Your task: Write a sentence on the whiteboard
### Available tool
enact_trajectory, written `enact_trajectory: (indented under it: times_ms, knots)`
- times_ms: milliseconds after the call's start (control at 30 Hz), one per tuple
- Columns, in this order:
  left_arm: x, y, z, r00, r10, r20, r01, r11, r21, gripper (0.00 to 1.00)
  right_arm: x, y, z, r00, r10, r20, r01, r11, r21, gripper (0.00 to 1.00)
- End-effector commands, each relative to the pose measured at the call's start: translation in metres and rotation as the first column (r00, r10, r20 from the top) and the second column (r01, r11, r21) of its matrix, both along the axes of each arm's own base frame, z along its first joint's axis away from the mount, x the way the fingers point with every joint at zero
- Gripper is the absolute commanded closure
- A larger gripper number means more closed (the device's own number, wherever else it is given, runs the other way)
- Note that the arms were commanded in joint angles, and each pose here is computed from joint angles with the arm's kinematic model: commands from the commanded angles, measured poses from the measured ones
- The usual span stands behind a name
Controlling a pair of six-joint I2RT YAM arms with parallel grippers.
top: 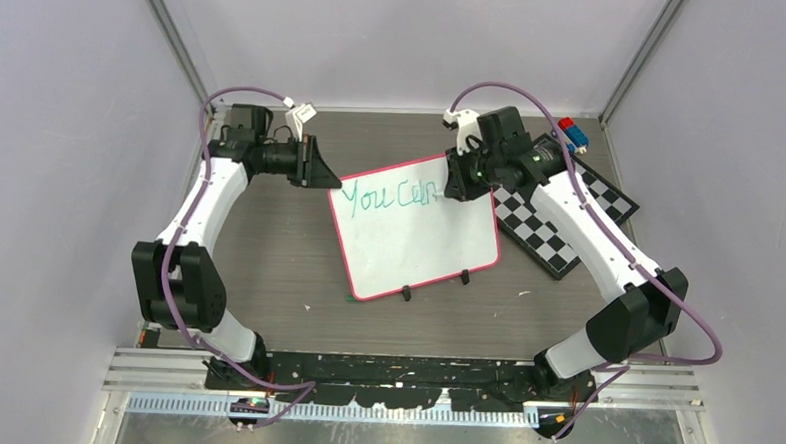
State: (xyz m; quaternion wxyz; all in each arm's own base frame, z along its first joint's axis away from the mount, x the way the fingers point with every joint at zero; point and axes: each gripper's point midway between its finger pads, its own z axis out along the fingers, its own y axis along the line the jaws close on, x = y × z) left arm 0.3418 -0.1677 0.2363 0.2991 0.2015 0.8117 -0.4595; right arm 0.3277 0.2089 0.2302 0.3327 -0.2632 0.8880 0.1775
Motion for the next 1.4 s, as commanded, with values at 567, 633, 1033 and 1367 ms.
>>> enact_trajectory:
  times_ms: [567,633,1033,1367]
  knots:
    - [-0.029,-0.001,-0.016,0.999,-0.018,0.042,0.016,0.998,0.059,0.33,-0.081,0.033,0.040,0.978,0.201,-0.048,-0.180,0.944,0.277,1.00]
    - [-0.032,-0.005,-0.021,0.999,-0.033,0.036,0.030,0.998,0.063,0.34,-0.084,0.034,0.036,0.976,0.209,-0.052,-0.187,0.942,0.280,1.00]
    - [-0.047,-0.010,-0.037,0.999,-0.044,-0.028,0.046,0.997,0.067,0.47,-0.097,0.068,0.008,0.951,0.311,-0.004,-0.302,0.927,0.224,1.00]
    - [-0.046,-0.011,-0.041,0.997,-0.020,-0.069,0.025,0.998,0.063,0.64,-0.099,0.111,0.000,0.926,0.366,0.097,-0.378,0.907,0.186,1.00]
